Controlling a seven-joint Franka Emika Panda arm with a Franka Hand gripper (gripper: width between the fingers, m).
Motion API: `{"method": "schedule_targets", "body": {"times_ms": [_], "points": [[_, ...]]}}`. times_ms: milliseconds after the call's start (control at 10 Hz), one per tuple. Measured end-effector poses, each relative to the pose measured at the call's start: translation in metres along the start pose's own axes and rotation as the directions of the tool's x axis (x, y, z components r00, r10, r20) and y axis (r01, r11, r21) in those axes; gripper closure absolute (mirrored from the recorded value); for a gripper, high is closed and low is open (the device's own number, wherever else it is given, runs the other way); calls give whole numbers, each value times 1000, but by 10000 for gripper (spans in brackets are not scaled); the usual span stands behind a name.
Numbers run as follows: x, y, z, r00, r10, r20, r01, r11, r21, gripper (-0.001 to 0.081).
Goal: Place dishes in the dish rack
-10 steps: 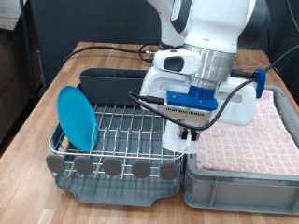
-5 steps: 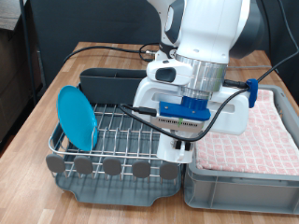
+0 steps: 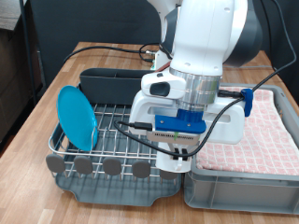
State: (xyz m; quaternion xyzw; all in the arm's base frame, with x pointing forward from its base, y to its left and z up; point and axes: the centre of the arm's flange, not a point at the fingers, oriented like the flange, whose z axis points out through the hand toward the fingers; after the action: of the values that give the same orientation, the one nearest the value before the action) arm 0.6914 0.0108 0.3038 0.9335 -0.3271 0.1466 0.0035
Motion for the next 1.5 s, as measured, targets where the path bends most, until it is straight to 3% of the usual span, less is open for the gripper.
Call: {"method": "schedule_targets", "body": {"times_ms": [600,700,800,900,1000,1100,1200,1300,1400,1500], "points": [[9,-2,27,999,-11,50,12,999,-33,735],[11,-3,26,998,-11,60,14,999,-45,656],[12,-4,24,998,-15,68,18,998,-53,656],[14,-6,21,997,-21,77,26,998,-62,494],[15,-8,18,995,-34,97,41,997,-72,494],[14,-11,14,989,-46,139,58,995,-85,313],[14,-15,8,982,-55,179,73,993,-93,313],[15,-18,2,979,-59,195,79,992,-98,114],[16,-21,-3,978,-60,199,81,992,-99,114],[18,-23,-8,979,-59,197,80,992,-100,31]]}}
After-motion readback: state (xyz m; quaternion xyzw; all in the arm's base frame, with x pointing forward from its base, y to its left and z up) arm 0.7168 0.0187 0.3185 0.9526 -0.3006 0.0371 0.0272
